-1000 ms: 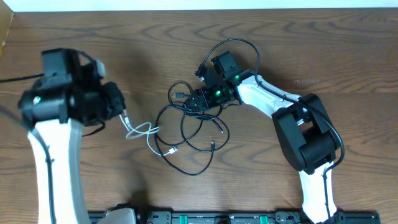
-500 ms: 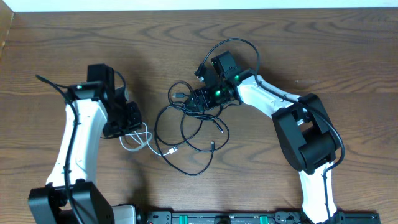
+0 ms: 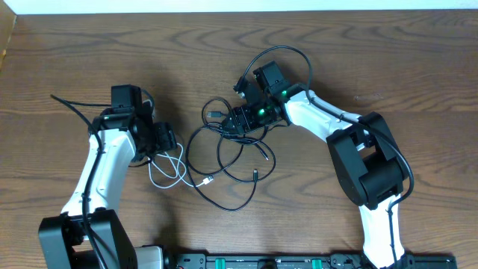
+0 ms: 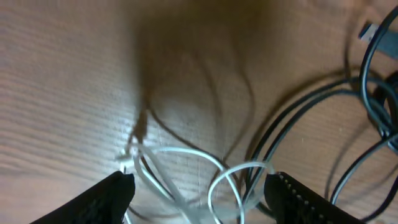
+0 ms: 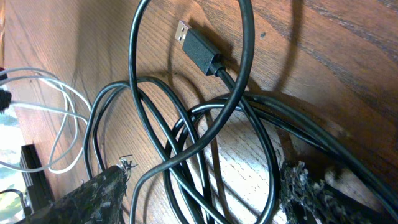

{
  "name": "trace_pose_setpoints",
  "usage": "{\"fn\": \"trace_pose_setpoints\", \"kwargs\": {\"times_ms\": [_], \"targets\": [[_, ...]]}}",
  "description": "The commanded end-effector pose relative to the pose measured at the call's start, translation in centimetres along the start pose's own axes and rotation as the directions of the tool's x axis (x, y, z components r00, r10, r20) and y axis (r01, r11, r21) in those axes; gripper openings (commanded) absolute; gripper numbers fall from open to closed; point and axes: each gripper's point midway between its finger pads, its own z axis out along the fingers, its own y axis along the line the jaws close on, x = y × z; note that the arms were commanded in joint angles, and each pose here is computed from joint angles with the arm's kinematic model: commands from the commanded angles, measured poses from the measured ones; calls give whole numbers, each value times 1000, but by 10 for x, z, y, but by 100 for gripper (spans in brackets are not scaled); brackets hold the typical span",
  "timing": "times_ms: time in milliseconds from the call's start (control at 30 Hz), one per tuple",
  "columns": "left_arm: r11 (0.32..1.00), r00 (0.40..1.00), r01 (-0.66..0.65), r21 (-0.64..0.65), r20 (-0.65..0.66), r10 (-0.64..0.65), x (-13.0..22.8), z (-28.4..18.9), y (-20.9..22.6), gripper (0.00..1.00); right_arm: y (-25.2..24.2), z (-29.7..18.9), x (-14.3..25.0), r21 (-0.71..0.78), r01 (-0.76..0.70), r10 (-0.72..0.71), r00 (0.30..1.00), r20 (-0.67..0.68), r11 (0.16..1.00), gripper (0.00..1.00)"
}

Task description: Untangle cables

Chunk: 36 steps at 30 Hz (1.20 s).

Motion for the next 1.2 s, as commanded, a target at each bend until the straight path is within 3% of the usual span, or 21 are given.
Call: {"fn": "trace_pose_setpoints", "kwargs": {"times_ms": [0,267,533,800,1067,1100,1167], "targets": [[1000,1000,-13,-21,11,13,-1,3,3,74,-24,14,18,83,-23,26,999,-42,996,79],[1000,1000,-9,-18,-26,9,4,11,4,79,-25,14,18,89,-22,26,999,-40,996,79],[994,976,34,102,-217,-11,38,30,-15,79,-25,14,18,89,-23,26,999,-41,996,80],[994,974,53,97,-226,-30,39,31,-15,55,-25,14,17,89,-21,24,999,-38,996,80],[992,960,107,73,-269,-84,49,29,-13,51,-25,14,17,89,-21,24,999,-38,996,80],[991,956,113,69,-279,-89,51,28,-13,47,-25,14,17,89,-21,24,999,-38,996,80],[991,951,122,62,-293,-99,55,27,-12,28,-25,14,17,89,-20,24,999,-38,996,80]]}}
